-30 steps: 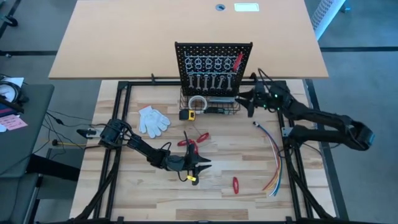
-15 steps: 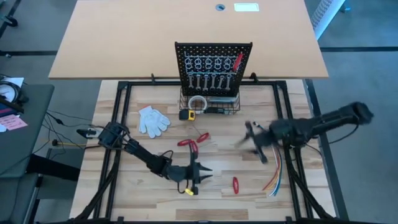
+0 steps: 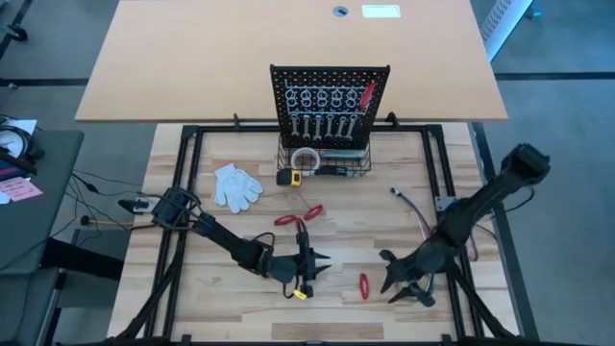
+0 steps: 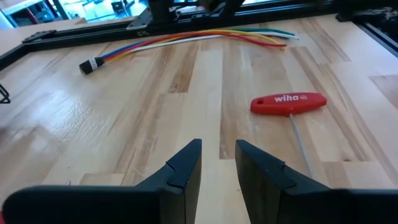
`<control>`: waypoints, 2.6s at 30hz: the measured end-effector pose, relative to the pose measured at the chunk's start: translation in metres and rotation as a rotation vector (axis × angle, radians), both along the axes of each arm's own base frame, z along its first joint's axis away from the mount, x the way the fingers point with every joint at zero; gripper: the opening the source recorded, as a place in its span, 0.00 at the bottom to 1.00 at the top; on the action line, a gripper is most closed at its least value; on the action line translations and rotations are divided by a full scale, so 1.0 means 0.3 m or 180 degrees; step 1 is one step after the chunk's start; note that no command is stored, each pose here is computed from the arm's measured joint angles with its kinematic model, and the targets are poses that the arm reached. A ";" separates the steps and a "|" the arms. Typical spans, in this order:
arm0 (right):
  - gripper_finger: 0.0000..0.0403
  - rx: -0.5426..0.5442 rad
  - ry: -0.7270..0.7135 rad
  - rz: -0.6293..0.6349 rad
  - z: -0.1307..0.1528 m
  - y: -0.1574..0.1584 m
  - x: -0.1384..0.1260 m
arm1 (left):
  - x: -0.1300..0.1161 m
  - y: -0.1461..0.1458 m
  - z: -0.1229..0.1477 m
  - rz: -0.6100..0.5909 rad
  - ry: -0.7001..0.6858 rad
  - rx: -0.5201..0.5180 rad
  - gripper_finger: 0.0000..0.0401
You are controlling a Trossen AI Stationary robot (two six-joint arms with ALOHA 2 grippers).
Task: Hang tools onto peg board
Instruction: Hang the red allen wrench on the peg board
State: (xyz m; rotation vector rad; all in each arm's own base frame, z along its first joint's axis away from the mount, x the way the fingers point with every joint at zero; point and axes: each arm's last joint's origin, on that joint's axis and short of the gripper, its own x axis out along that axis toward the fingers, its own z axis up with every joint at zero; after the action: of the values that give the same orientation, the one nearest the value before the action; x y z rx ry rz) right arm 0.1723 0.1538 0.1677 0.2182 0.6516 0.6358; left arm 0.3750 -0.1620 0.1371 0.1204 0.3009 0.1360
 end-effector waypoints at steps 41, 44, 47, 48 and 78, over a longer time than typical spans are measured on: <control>0.21 -0.0997 0.1358 -0.0126 -0.140 -0.017 0.259 | -0.002 0.009 -0.013 0.0080 0.0098 -0.0147 0.24; 0.21 -0.1343 0.1293 -0.0562 -0.088 -0.084 0.265 | -0.001 0.012 -0.013 0.0088 0.0105 -0.0144 0.24; 0.21 -0.1425 0.0957 -0.0858 -0.013 -0.115 0.269 | -0.001 0.013 -0.014 0.0091 0.0111 -0.0148 0.24; 0.21 -0.1399 0.0874 -0.0900 0.008 -0.118 0.267 | -0.001 0.013 -0.014 0.0096 0.0117 -0.0154 0.24; 0.39 -0.1578 0.0738 -0.0467 -0.173 -0.342 0.449 | -0.043 -0.014 -0.044 -0.0430 0.0800 -0.0353 0.24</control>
State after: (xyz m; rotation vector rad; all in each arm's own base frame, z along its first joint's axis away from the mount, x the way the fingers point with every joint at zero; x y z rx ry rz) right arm 0.3071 0.0512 0.1157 -0.1246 0.9855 0.2946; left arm 0.3622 -0.1661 0.1238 0.0474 0.5486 -0.0307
